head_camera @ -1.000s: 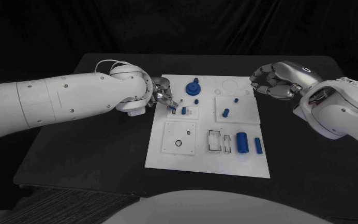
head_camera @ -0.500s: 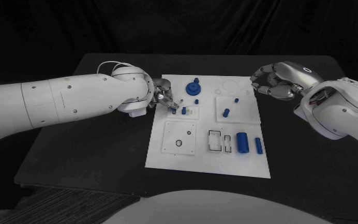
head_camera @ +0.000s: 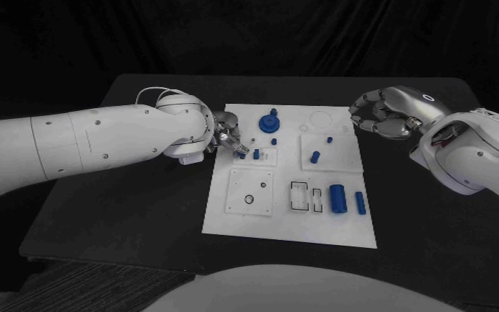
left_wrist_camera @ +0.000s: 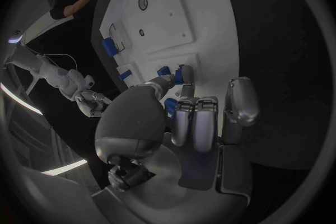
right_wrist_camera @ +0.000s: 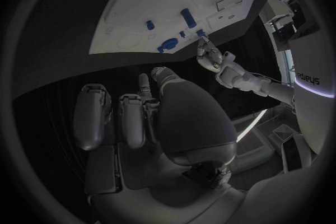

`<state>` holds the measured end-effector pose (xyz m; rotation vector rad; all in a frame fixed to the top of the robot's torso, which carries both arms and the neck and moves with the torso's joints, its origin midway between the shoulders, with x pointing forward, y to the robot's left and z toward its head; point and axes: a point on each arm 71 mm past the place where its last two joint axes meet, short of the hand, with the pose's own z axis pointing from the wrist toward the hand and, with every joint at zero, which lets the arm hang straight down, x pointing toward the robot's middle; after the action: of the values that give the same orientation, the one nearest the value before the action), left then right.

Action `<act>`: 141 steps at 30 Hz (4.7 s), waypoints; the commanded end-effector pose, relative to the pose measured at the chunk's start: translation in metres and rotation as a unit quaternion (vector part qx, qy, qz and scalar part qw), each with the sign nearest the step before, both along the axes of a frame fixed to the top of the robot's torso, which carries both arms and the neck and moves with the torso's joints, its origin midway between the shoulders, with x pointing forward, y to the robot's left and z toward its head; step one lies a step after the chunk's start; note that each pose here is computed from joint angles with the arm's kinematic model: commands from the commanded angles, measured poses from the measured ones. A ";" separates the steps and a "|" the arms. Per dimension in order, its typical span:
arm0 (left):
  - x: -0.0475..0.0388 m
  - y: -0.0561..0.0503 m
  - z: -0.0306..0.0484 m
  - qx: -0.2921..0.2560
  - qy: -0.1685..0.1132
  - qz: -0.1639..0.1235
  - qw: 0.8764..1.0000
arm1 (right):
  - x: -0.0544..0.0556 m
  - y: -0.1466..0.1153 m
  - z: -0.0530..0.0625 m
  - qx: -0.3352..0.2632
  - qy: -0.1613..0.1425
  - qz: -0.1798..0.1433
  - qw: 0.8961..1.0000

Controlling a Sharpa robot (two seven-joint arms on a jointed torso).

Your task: Assemble the parts on the task board

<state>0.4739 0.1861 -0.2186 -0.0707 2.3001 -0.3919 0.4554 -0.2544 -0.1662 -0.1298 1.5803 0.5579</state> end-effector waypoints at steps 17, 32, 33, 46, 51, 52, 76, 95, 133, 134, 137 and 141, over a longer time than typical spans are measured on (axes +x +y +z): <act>-0.0005 0.001 -0.0061 0.001 0.012 -0.009 1.000 | -0.002 -0.001 -0.003 -0.003 0.007 -0.001 1.000; 0.0003 -0.001 -0.0084 -0.009 0.008 -0.013 1.000 | -0.002 -0.001 -0.004 0.000 0.010 -0.002 1.000; 0.0002 -0.001 -0.0085 -0.009 0.009 -0.014 1.000 | -0.002 -0.001 -0.004 0.001 0.010 -0.002 1.000; -0.0019 -0.005 -0.0104 -0.004 0.023 -0.031 0.999 | -0.002 -0.001 -0.004 0.002 0.011 -0.003 1.000; -0.0014 -0.004 -0.0115 0.004 0.028 -0.028 0.999 | -0.002 -0.001 -0.004 0.002 0.011 -0.003 1.000; -0.0013 -0.004 -0.0116 0.005 0.029 -0.027 0.999 | -0.002 -0.001 -0.004 0.002 0.011 -0.003 1.000; 0.0011 0.000 -0.0123 0.010 0.025 -0.014 1.000 | -0.002 -0.001 -0.005 0.000 0.014 -0.003 1.000; 0.0291 0.003 0.0566 -0.219 -0.246 -0.103 0.939 | -0.003 -0.007 -0.003 0.003 0.010 -0.012 1.000; 0.0309 -0.054 0.0053 -0.018 -0.325 -0.402 0.856 | -0.003 -0.006 -0.011 0.002 0.018 -0.004 1.000; 0.0307 -0.055 0.0045 -0.018 -0.323 -0.402 0.856 | -0.003 -0.006 -0.011 0.001 0.019 -0.004 1.000; 0.0301 -0.058 0.0021 -0.018 -0.320 -0.403 0.857 | -0.003 -0.006 -0.011 0.001 0.019 -0.005 1.000; 0.0297 -0.061 -0.0006 -0.019 -0.316 -0.404 0.858 | -0.003 -0.006 -0.011 0.001 0.019 -0.005 1.000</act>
<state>0.5040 0.1267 -0.2173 0.8915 1.5485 -0.7521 0.4532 -0.2607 -0.1761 -0.1072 1.6136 0.5560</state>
